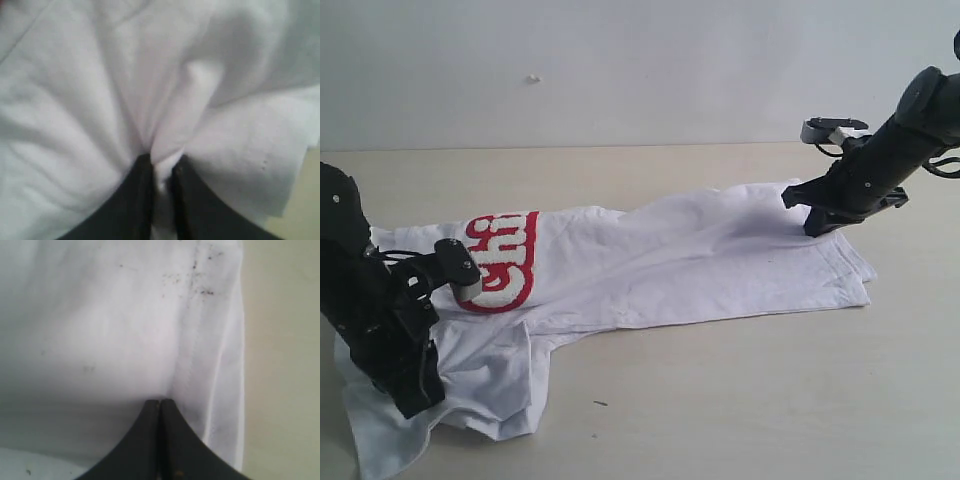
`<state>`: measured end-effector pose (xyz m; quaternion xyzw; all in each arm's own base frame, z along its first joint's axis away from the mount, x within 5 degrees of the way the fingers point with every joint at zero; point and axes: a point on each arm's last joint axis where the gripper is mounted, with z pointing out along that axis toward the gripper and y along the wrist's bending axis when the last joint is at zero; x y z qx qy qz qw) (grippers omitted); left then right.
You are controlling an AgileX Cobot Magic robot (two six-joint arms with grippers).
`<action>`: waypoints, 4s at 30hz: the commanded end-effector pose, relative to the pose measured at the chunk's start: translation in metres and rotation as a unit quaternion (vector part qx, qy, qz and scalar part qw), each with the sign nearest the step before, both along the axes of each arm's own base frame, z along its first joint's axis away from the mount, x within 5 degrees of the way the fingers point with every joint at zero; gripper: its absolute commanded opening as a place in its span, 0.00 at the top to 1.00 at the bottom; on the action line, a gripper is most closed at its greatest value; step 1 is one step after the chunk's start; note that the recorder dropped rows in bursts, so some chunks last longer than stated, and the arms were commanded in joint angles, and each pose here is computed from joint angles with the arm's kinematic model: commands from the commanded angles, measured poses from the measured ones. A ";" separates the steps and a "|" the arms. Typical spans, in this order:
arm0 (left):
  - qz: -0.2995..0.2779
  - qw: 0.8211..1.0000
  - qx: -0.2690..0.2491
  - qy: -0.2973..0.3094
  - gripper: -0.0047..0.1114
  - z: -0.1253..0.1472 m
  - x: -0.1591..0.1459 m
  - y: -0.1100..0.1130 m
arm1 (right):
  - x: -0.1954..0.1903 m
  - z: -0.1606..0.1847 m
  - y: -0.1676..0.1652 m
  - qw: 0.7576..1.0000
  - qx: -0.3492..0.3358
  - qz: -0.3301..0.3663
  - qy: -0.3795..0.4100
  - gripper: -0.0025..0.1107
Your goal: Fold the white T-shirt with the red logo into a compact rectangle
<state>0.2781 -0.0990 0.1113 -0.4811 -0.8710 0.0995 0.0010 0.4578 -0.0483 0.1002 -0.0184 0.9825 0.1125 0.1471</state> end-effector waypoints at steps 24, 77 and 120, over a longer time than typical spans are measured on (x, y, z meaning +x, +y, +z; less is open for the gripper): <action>-0.114 0.985 -0.003 -0.128 0.35 0.052 -0.094 -0.052 | -0.020 0.021 0.002 1.000 0.006 0.009 0.021 0.98; -0.520 0.716 0.191 -0.425 0.96 0.064 -0.013 -0.071 | -0.018 0.022 0.005 1.000 0.028 -0.002 0.009 0.98; 0.061 0.946 0.072 -0.311 0.96 0.013 0.077 -0.014 | -0.014 0.023 0.004 1.000 0.021 -0.005 -0.011 0.98</action>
